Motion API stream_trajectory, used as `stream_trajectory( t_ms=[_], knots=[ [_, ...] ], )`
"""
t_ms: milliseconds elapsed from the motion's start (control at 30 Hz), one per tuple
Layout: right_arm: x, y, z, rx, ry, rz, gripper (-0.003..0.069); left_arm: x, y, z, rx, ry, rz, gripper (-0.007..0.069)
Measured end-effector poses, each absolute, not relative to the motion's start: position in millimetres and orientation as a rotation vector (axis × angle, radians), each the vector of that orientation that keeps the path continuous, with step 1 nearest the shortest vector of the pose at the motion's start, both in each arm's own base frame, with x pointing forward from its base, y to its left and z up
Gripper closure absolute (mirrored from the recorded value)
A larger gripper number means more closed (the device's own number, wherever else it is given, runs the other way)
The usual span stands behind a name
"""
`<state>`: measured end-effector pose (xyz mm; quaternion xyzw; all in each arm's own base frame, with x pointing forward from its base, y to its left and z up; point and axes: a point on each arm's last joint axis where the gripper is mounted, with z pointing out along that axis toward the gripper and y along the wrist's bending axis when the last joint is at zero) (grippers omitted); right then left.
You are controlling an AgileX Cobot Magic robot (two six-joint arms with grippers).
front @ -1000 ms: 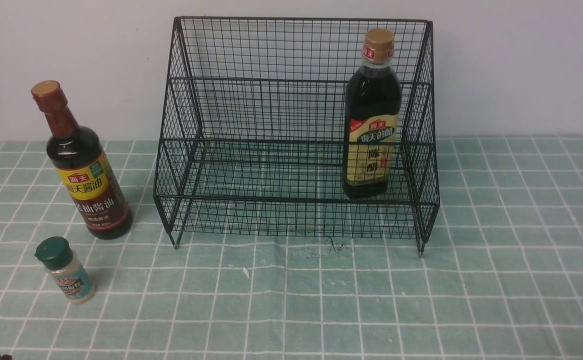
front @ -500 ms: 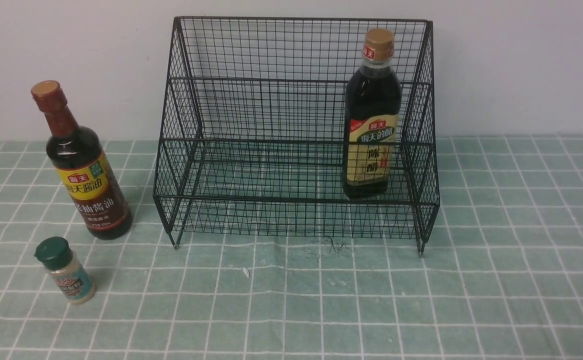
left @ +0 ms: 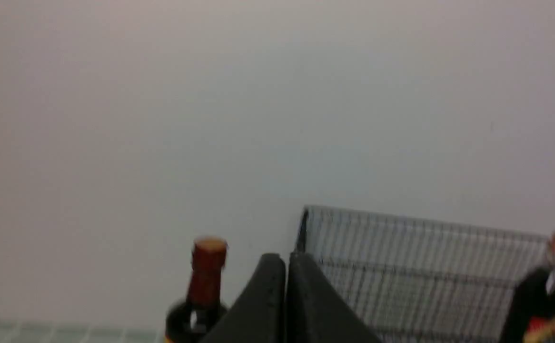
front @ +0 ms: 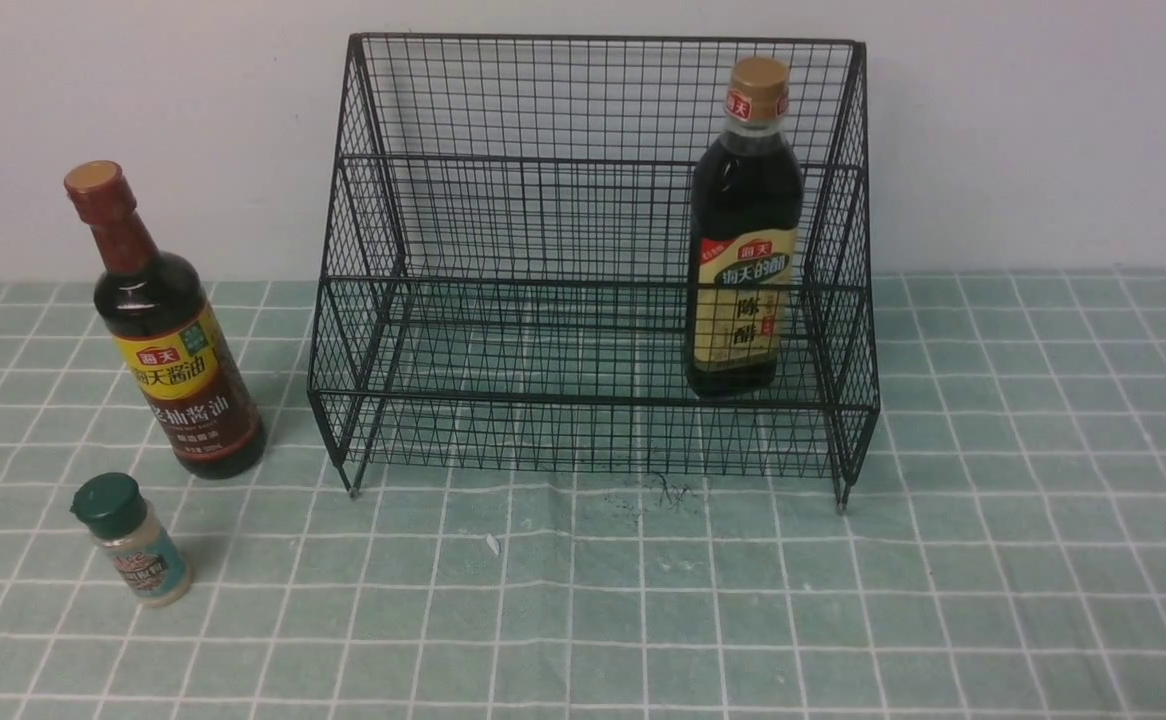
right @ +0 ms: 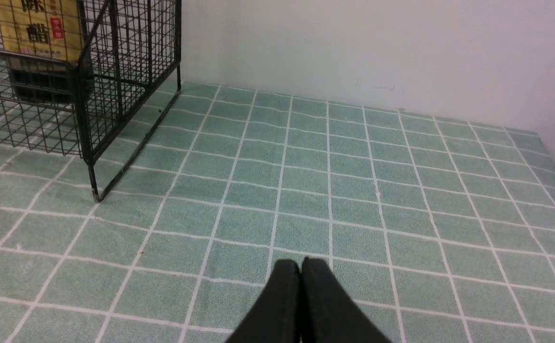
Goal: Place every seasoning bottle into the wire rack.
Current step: Use the left arm to grab the condiment bottle closest to it
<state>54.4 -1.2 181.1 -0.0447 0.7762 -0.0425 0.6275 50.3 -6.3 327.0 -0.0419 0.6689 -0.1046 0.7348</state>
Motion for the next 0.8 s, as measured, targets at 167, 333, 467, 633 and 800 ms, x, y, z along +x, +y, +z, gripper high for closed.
stream_trajectory(
  t_ms=[167, 333, 467, 633, 800],
  knots=[
    [54, -1, 181, -0.102, 1.779, -0.098, 0.0673, 89, -17, 342, -0.012, 2.028, -0.263, 0.0631],
    [54, -1, 181, -0.102, 1.779, -0.098, 0.0673, 129, -21, 332, 0.036, 2.435, -0.286, 0.0631],
    [54, -1, 181, -0.102, 1.779, -0.098, 0.0673, 158, -19, 320, 0.1, 2.571, -0.233, 0.0631],
    [54, -1, 181, -0.102, 1.779, -0.098, 0.0673, 186, -11, 302, 0.145, 2.652, -0.088, 0.0631],
    [54, -1, 181, -0.102, 1.779, -0.098, 0.0673, 214, -6, 281, 0.179, 2.686, 0.007, 0.0619]
  ],
)
